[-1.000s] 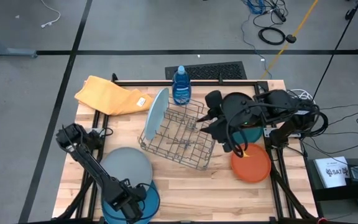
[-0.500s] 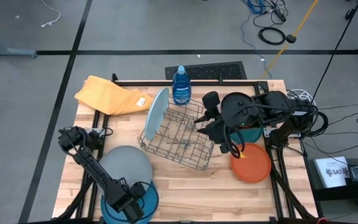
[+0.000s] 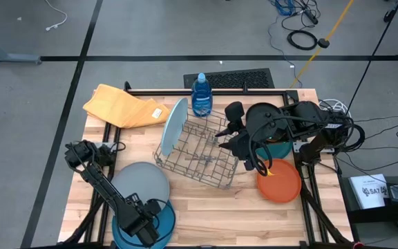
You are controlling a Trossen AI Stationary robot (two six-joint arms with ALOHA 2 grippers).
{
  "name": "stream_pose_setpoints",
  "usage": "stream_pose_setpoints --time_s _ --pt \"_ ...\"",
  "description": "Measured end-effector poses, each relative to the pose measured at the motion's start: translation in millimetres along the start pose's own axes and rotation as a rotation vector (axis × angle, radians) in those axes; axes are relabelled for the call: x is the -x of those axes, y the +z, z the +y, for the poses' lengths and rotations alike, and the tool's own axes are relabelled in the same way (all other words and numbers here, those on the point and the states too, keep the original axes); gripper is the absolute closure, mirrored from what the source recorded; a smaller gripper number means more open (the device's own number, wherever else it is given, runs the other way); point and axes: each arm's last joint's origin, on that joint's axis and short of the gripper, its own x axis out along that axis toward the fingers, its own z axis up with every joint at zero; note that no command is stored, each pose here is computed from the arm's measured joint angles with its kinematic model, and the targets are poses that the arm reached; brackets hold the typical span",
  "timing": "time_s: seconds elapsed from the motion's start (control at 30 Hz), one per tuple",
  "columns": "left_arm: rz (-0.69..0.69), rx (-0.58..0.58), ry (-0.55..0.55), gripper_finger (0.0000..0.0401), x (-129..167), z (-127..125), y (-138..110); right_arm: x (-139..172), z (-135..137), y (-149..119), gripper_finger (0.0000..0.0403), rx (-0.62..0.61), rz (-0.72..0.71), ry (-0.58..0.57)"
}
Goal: Sort dishes
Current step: Put the gray plate into the dish rack
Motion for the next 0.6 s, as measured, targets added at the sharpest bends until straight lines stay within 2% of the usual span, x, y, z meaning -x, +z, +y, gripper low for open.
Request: stream_pose_setpoints --time_s 0.1,0.2,0.53,0.6 --pt "0.002 0.016 0.017 0.0161 0.1 1.7 -0.3 0.0 0.0 0.0 0.0269 0.0 0.0 0.0" --pt "0.001 0.016 0.015 0.0191 0.1 1.4 -0.2 0.0 -0.1 0.0 0.0269 -0.001 0.0 0.0" --pt "0.006 -0.015 0.007 0.037 2.2 0.2 -0.3 0.0 0.0 0.0 0.0268 -0.005 0.0 0.0" --pt "0.017 -0.03 0.002 0.039 7.4 -1.5 -0.4 0.0 -0.1 0.0 0.0268 -0.005 0.0 0.0"
